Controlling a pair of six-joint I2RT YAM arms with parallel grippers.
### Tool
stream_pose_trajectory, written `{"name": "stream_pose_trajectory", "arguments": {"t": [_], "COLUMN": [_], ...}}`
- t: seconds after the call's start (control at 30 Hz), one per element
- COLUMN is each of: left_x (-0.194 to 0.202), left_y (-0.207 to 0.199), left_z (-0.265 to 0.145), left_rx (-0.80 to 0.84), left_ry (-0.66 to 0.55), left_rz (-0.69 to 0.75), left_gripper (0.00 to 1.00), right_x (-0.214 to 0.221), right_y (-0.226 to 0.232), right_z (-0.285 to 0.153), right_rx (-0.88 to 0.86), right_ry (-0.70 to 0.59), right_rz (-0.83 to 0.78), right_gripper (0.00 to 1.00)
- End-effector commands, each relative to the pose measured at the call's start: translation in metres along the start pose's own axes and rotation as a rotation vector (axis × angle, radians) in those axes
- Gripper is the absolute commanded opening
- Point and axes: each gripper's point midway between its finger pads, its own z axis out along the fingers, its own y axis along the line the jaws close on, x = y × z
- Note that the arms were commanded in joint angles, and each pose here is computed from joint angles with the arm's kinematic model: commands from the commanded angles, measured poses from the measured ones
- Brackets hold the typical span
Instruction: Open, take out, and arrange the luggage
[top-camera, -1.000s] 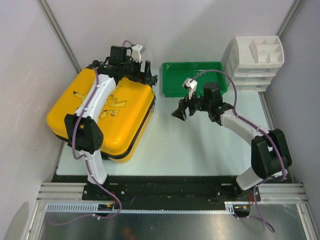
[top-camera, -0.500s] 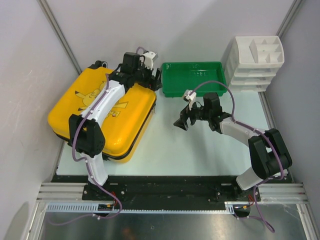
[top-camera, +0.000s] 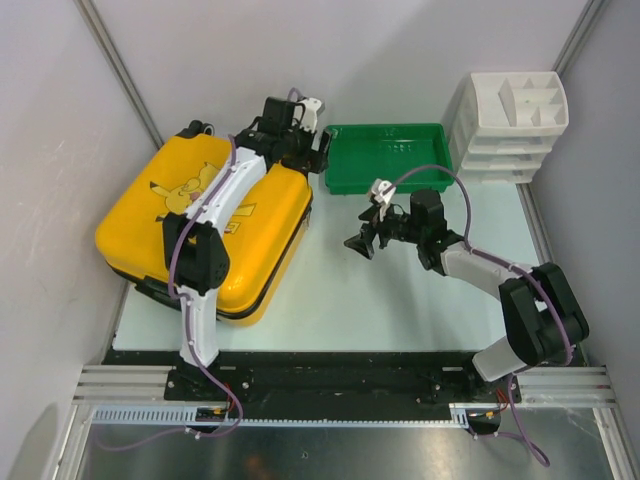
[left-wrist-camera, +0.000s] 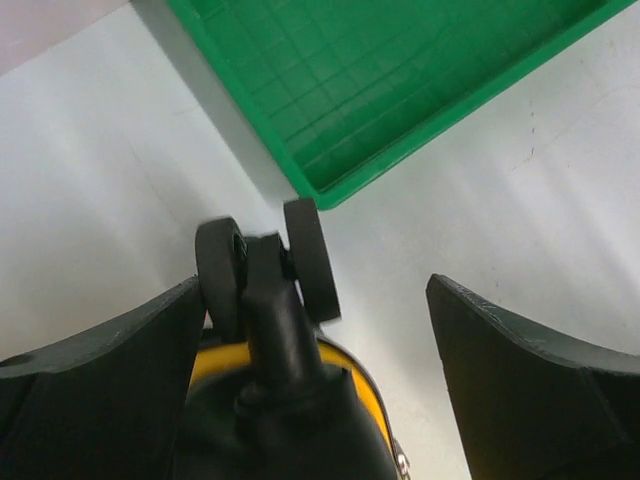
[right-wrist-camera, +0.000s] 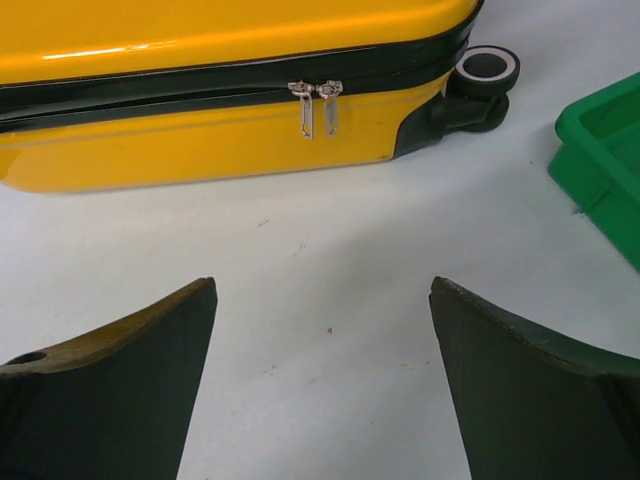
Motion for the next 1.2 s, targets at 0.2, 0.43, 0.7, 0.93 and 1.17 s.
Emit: {"name": "stream_pose_trajectory", "arguments": {"t": [0.2, 0.43, 0.7, 0.93, 1.17], "left_x": [0.065, 0.092, 0.028, -0.01, -0.007], "left_y": [-0.095, -0.131, -0.127, -0.127, -0.121], "left_z": [-0.014, -0.037, -0.068, -0.104, -0.118], "left_rx": [0.311, 0.389, 0.385, 0.399, 0.367], "left_ry": [0.188, 0.252, 0.087, -0.036, -0.049], "left_rz": [-0.047, -0.076, -0.067, -0.022, -0.021], "left_gripper": [0.7, 0.63, 0.83, 0.88, 0.89], "right_x": [-0.001, 0.013, 0.012, 0.002, -0.007], "right_y": [0.008, 0.018, 0.061, 0.064, 0.063], "right_z": [0.023, 0.02, 0.015, 0.027, 0.046], "right_rx": [-0.009, 0.002, 0.021, 0.104, 0.069], "right_ry": [-0.075, -0.084, -0.161, -0.258, -0.283], "right_rz": [-0.12, -0.084, -0.074, -0.178, -0.165], "right_gripper": [0.93, 0.9, 0.8, 0.52, 0.42]}}
